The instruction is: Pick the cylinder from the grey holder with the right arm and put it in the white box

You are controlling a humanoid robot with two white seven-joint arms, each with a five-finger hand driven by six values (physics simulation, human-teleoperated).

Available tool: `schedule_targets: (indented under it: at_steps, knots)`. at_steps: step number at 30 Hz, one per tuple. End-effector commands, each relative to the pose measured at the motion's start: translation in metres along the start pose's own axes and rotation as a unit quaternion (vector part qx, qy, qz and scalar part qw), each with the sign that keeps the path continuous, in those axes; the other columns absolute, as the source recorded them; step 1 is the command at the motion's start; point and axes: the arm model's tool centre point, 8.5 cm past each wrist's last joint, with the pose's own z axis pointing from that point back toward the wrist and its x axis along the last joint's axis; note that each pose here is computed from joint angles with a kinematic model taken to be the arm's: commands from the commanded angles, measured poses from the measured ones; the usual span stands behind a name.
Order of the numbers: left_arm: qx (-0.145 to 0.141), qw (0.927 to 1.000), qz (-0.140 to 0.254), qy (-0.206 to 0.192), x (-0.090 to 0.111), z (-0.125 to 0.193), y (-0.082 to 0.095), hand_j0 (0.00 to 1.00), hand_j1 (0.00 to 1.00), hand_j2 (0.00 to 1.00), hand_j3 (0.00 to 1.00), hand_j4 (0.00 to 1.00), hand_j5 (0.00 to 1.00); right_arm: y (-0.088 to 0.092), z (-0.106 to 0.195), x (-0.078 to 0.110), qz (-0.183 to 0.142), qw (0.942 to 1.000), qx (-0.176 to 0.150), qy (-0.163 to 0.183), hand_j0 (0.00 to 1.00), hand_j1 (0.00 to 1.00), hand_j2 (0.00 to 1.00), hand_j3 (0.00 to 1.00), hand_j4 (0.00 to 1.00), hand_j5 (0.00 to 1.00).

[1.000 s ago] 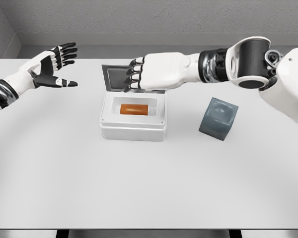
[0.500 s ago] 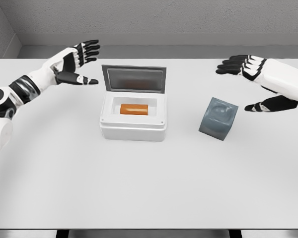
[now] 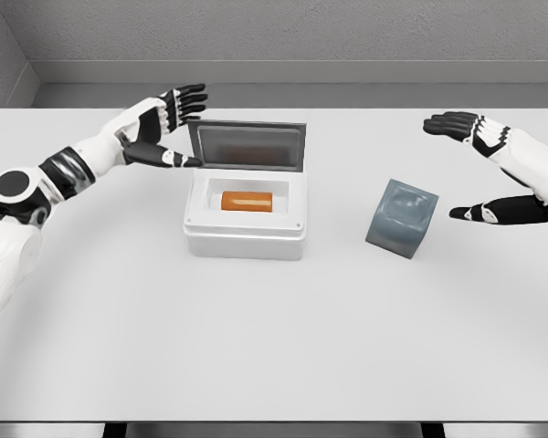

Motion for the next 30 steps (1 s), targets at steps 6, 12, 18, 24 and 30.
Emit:
schedule_targets:
  at_steps: [6,12,18,24,30]
  knots:
    - [-0.014,0.9997,-0.008,-0.02,0.011,0.001,-0.01,1.0,1.0,1.0,1.0,1.0,1.0,0.0,0.0,0.0,-0.004,1.0,-0.003,0.0,1.0,1.0,1.0,1.0,1.0,1.0]
    - [-0.016,0.9994,-0.025,-0.016,0.014,0.019,-0.008,1.0,1.0,1.0,1.0,1.0,1.0,0.0,0.0,0.0,-0.005,1.0,-0.003,-0.001,1.0,1.0,1.0,1.0,1.0,1.0]
    - [-0.015,0.9993,-0.031,-0.011,0.013,0.028,-0.005,1.0,1.0,1.0,1.0,1.0,1.0,0.001,0.0,0.0,-0.005,1.0,-0.003,0.0,1.0,1.0,1.0,1.0,1.0,1.0]
    - [-0.025,0.9988,-0.037,-0.019,0.017,0.034,-0.015,1.0,1.0,1.0,1.0,1.0,1.0,0.001,0.0,0.0,-0.005,1.0,-0.003,0.0,1.0,1.0,1.0,1.0,1.0,1.0]
    - [-0.017,0.9989,-0.041,-0.016,0.016,0.047,-0.011,1.0,1.0,1.0,1.0,1.0,1.0,0.001,0.0,0.0,-0.005,1.0,-0.003,0.0,1.0,1.0,1.0,1.0,1.0,1.0]
